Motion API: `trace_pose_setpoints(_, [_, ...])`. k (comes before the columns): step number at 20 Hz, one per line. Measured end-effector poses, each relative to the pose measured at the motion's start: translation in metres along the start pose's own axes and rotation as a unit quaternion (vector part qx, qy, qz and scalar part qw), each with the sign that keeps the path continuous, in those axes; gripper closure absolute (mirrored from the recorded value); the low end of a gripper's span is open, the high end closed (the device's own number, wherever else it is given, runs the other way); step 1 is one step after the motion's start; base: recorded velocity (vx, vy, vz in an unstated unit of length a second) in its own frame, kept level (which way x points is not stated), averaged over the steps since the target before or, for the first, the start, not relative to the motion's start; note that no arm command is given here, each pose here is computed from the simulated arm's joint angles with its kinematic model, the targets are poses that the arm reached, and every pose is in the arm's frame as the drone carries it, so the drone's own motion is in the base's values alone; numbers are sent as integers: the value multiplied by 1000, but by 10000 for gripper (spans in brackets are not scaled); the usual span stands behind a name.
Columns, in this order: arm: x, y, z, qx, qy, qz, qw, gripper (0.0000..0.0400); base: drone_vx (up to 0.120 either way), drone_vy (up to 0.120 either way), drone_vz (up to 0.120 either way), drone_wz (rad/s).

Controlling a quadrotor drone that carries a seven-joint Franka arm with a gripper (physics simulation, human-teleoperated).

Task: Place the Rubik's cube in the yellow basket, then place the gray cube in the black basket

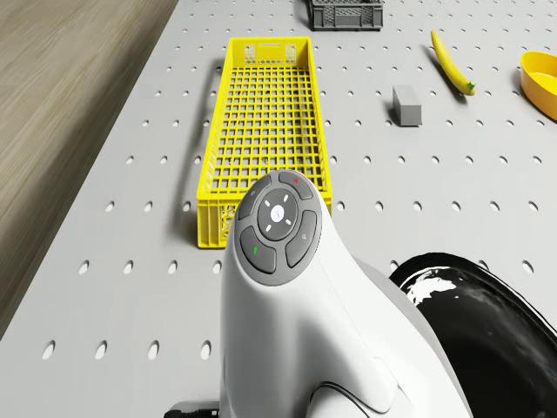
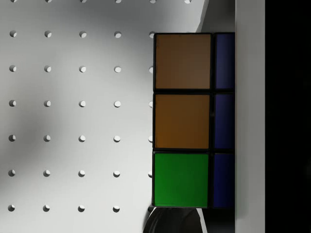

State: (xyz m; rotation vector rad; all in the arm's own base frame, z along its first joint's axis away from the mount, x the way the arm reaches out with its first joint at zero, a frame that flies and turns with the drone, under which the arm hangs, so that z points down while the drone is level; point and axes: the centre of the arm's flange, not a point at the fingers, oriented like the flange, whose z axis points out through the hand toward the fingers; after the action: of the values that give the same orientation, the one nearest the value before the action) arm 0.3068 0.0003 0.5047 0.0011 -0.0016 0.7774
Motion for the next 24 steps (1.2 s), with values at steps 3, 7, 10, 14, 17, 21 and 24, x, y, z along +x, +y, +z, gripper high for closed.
trace_pose_setpoints(3, [0, 0, 0, 0, 0, 0, 1000, 113, 120, 0, 0, 0])
trace_pose_setpoints(7, [0, 0, 0, 0, 0, 0, 1000, 113, 120, 0, 0, 0])
trace_pose_setpoints(10, [0, 0, 0, 0, 0, 0, 1000, 113, 120, 0, 0, 0])
trace_pose_setpoints(14, [0, 0, 0, 0, 0, 0, 1000, 113, 120, 0, 0, 0])
trace_pose_setpoints(17, [0, 0, 0, 0, 0, 0, 1000, 113, 120, 0, 0, 0])
trace_pose_setpoints(21, [0, 0, 0, 0, 0, 0, 1000, 113, 120, 0, 0, 0])
trace_pose_setpoints(24, [0, 0, 0, 0, 0, 0, 1000, 113, 120, 0, 0, 0])
